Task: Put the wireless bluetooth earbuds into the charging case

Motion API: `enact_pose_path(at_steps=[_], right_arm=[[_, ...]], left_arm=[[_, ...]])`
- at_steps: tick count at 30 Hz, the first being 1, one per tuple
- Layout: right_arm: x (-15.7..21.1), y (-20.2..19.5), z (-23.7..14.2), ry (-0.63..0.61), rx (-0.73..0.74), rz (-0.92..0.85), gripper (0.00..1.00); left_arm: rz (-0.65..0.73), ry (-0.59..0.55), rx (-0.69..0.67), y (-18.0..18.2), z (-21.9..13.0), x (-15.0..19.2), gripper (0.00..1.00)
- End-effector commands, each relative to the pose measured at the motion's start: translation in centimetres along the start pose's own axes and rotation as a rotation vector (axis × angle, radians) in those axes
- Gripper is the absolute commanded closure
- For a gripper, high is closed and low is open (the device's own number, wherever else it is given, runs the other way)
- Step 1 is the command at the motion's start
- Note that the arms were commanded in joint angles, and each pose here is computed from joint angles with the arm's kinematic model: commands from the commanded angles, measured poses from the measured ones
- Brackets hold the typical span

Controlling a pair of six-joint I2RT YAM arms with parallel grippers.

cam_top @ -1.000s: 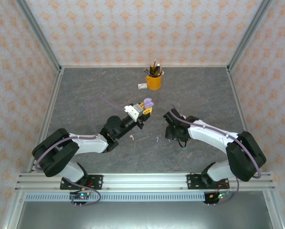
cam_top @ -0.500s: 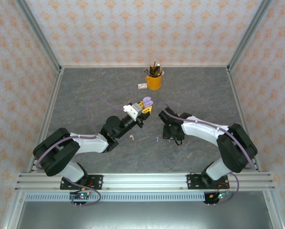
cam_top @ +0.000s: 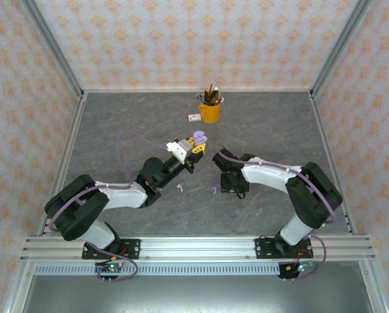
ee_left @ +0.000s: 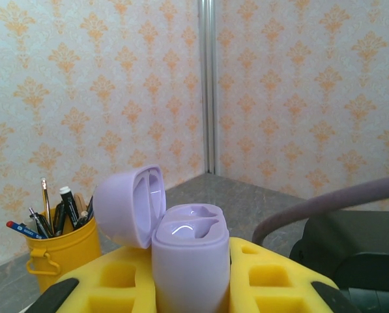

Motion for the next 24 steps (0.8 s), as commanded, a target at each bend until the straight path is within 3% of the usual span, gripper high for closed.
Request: enact_pose_path(at_steps=[1,24], right_arm=[[-0.23,0.37,-0.26,0.001,0.018,-0.024,0.56],[-0.35,0.2,0.23,0.001,0.061,-0.041,0.73]], left_arm=[[-0.005,-0.066,-0.016,0.56,-0.34,-1.33,1.0],[-0.023,-0.067,-0.003,0.61,-0.57,-1.61,1.0]])
Point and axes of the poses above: each hand's point on the last joint's axis, 136 mm out from that joint toward the fingers, its own z axis out along the fingers, its own y axis along the line the jaws close on, x = y × z, the point moved 8 cm from there along -z, back along the fingers, and after that the axes turned 10 degrees about z, right-handed, at the moved point
